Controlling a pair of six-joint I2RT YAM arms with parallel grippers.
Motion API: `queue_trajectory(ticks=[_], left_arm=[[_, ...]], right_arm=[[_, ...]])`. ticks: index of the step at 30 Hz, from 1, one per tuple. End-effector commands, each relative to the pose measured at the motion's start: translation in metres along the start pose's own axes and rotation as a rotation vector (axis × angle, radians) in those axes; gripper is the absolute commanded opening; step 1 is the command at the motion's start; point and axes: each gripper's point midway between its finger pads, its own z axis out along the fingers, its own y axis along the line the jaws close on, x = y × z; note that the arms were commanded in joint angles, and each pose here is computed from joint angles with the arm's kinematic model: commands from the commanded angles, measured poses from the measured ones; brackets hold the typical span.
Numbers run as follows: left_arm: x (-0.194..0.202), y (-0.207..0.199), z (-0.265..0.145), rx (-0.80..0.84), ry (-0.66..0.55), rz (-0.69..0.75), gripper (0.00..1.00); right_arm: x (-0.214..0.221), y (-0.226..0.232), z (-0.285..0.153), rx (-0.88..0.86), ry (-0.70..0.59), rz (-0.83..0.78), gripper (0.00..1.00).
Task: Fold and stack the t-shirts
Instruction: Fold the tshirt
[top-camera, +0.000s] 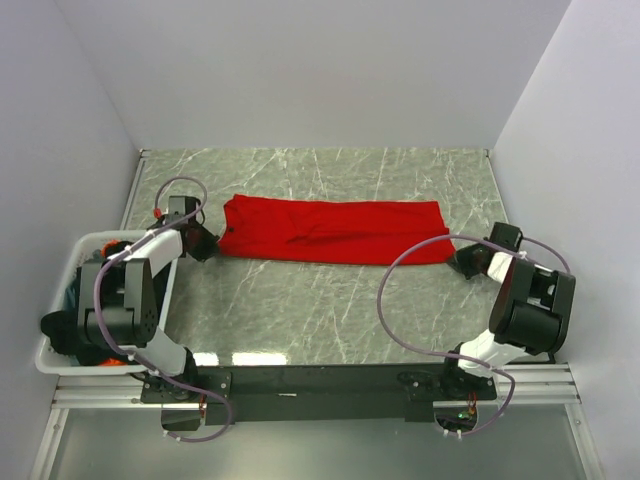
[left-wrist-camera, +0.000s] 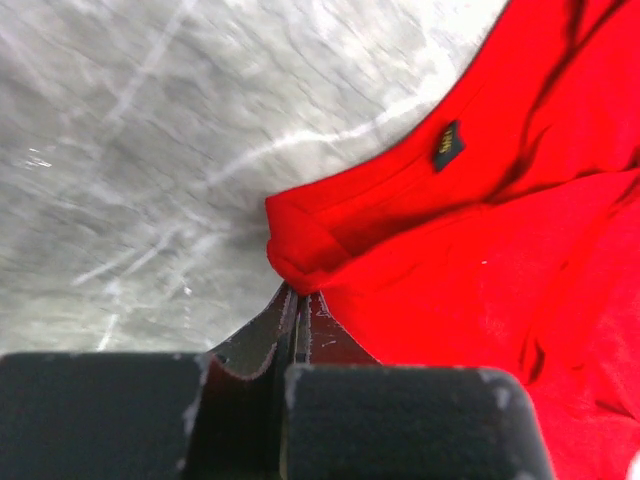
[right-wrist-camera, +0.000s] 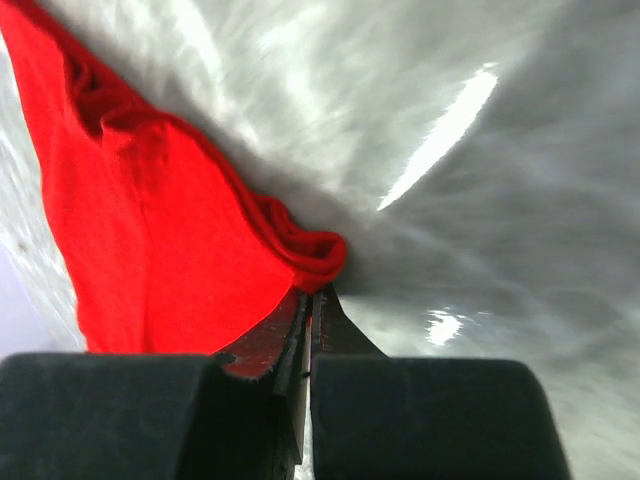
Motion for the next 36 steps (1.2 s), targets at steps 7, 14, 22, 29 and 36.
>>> queue_trajectory(ticks=[7, 14, 22, 29, 36], left_arm=[[0.029, 0.023, -0.005, 0.015, 0.086, -0.065, 0.01], [0.058, 0.055, -0.014, -0.043, 0.123, -0.118, 0.01], [0.067, 0.078, -0.024, -0.118, 0.124, -0.11, 0.11], [0.068, 0.077, -0.024, -0.11, 0.137, -0.086, 0.36], [0.037, 0.052, -0.036, -0.099, 0.041, -0.007, 0.63]], right_arm=[[-0.041, -0.043, -0.025, 0.125, -0.126, 0.04, 0.0], [-0.026, -0.063, -0.034, 0.183, -0.109, 0.05, 0.11], [-0.029, -0.062, -0.056, 0.201, -0.153, 0.023, 0.38], [-0.034, -0.031, -0.08, 0.089, -0.221, -0.002, 0.56], [-0.023, 0.005, -0.091, 0.014, -0.236, -0.137, 0.58]])
